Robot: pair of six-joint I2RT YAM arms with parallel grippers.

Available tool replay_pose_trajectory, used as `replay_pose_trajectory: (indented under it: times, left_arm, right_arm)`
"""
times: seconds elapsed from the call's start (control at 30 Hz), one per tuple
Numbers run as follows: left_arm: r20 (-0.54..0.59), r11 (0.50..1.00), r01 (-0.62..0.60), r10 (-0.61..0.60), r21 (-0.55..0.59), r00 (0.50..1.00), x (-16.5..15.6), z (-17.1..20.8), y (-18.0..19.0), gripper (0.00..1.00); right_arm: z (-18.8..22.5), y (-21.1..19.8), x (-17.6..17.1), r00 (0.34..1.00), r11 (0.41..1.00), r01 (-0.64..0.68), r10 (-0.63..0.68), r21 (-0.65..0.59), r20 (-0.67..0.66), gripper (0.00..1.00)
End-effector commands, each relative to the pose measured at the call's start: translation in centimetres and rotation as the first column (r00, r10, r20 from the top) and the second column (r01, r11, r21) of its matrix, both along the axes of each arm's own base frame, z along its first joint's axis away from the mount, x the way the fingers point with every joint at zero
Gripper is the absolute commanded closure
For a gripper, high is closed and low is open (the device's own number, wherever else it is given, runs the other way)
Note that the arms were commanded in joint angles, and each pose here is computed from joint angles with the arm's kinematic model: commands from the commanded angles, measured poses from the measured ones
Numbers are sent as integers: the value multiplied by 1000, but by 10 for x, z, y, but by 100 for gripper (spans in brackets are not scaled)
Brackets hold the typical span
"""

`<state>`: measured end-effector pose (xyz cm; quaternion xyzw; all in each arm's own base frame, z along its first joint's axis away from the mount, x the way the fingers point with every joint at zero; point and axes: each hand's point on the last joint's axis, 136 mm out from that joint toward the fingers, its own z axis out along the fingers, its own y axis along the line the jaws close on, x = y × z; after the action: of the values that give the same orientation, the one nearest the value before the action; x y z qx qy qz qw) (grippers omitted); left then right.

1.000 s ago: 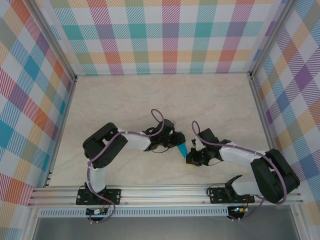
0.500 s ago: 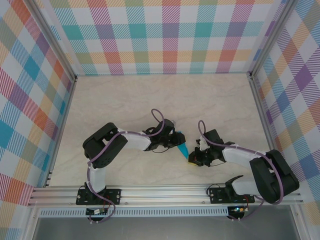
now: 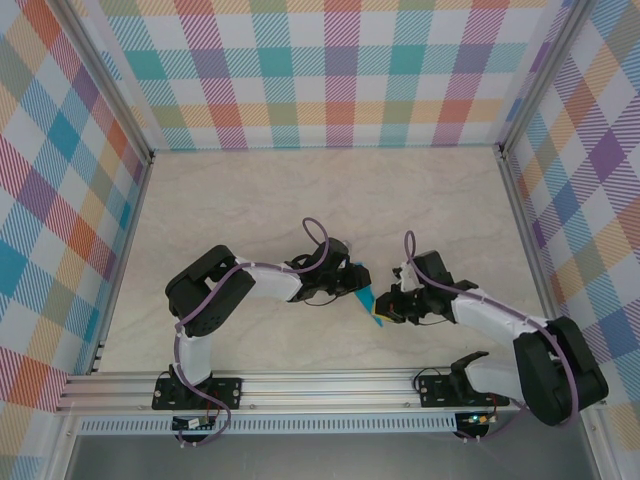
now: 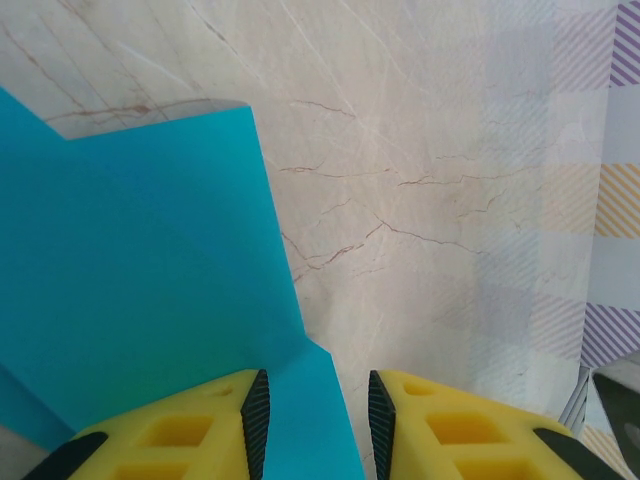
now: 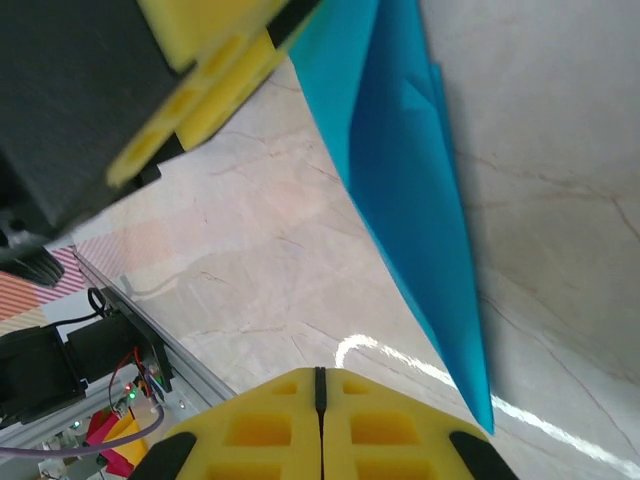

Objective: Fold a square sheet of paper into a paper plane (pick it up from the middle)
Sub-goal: Fold the wing for the fifth time at the center of the table.

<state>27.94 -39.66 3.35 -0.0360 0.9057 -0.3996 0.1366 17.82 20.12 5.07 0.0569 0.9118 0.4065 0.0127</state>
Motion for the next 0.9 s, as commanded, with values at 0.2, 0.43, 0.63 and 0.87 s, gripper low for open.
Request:
replay_pose_trajectory:
  times: [0.2, 0.43, 0.63, 0.87]
  left_arm:
    - [-35, 998, -5, 7, 62, 999, -3, -18, 10, 65]
    - [53, 999, -23, 21, 41, 998, 10, -1, 8, 61]
    - [156, 997, -52, 43, 52, 987, 25, 10, 11, 57]
    - [190, 984, -112, 84, 142, 978, 32, -3, 31, 57]
  right_arm:
    - [-49, -21, -3, 994, 985, 14, -33, -174, -108, 98]
    - [-56, -26, -18, 990, 985, 26, -49, -170, -135, 97]
    - [-53, -26, -17, 991, 985, 21, -44, -172, -129, 97]
    - [-56, -26, -21, 989, 986, 16, -40, -164, -142, 100]
